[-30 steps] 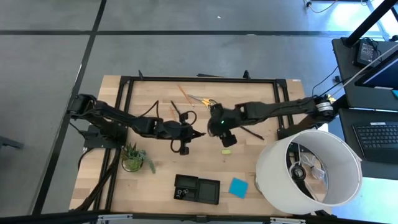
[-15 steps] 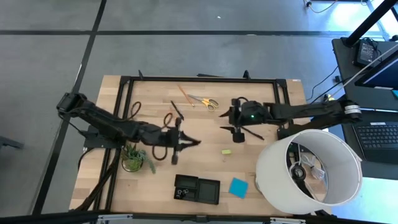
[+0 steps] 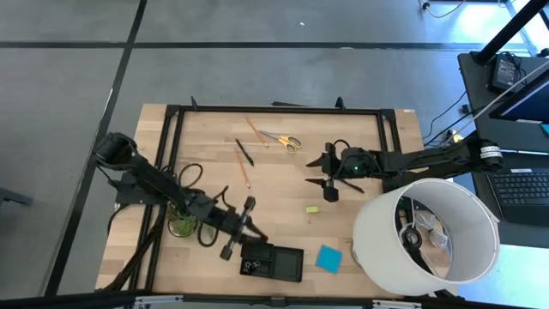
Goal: Pick and place office supplies into organizer
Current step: Put the bottom black pen into the black desk organizer
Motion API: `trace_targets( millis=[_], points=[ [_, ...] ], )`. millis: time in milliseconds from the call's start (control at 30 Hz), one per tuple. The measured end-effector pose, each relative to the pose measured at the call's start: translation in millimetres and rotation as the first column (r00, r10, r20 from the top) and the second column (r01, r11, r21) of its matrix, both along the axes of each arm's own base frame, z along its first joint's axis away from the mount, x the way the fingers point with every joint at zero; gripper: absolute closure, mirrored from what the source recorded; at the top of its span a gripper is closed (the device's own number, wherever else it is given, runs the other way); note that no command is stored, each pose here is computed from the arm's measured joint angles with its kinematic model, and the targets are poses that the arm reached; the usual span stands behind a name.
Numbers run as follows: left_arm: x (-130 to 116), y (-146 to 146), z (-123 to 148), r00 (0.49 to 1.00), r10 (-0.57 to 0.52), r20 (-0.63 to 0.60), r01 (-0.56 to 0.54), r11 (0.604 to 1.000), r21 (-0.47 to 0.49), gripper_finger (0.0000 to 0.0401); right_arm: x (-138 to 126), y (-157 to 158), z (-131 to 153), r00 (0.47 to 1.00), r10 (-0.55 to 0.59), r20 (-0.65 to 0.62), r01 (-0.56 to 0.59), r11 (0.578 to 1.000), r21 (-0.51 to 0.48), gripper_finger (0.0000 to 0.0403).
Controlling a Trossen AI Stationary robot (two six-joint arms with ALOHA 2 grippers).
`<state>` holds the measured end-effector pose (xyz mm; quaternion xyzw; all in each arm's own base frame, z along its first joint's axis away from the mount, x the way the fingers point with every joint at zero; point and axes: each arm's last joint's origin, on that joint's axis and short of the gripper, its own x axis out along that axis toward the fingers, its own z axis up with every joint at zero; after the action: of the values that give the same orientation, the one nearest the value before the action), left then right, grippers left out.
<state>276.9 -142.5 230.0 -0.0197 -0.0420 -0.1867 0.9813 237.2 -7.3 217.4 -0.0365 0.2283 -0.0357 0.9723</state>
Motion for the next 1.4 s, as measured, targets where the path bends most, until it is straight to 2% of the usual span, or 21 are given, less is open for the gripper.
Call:
trace_targets(
  millis=[133, 200, 433, 567, 867, 1033, 1400],
  points=[
    [3, -14, -12, 0.993, -0.107, 0.053, 0.108, 0.994, -0.020, 0.0372, 0, 0, -1, 1.000, -0.019, 0.007, 0.019, 0.999, 0.043, 0.0170],
    [6, -17, -21, 0.993, -0.112, 0.028, 0.113, 0.993, -0.032, 0.0371, 0, 2, -1, 1.000, -0.020, 0.015, 0.019, 0.998, 0.057, 0.0170],
    [17, -16, -51, 0.997, -0.013, -0.074, 0.000, 0.983, -0.181, 0.0372, 1, 15, 3, 0.998, 0.035, 0.055, -0.038, 0.998, 0.058, 0.0170],
    [20, -15, -63, 0.989, 0.078, -0.126, -0.101, 0.978, -0.185, 0.0372, 1, 22, 4, 0.996, 0.064, 0.065, -0.068, 0.996, 0.056, 0.0170],
    [19, -23, -83, 0.965, 0.081, -0.248, -0.144, 0.958, -0.247, 0.0371, 1, 27, 3, 0.994, 0.085, 0.064, -0.089, 0.995, 0.055, 0.0170],
    [13, -31, -89, 0.946, 0.134, -0.295, -0.202, 0.956, -0.213, 0.0371, 1, 27, 3, 0.994, 0.085, 0.064, -0.088, 0.995, 0.055, 0.0170],
    [7, -38, -92, 0.932, 0.163, -0.325, -0.224, 0.961, -0.162, 0.0370, 1, 27, 3, 0.994, 0.084, 0.063, -0.088, 0.995, 0.055, 0.0170]
  ],
)
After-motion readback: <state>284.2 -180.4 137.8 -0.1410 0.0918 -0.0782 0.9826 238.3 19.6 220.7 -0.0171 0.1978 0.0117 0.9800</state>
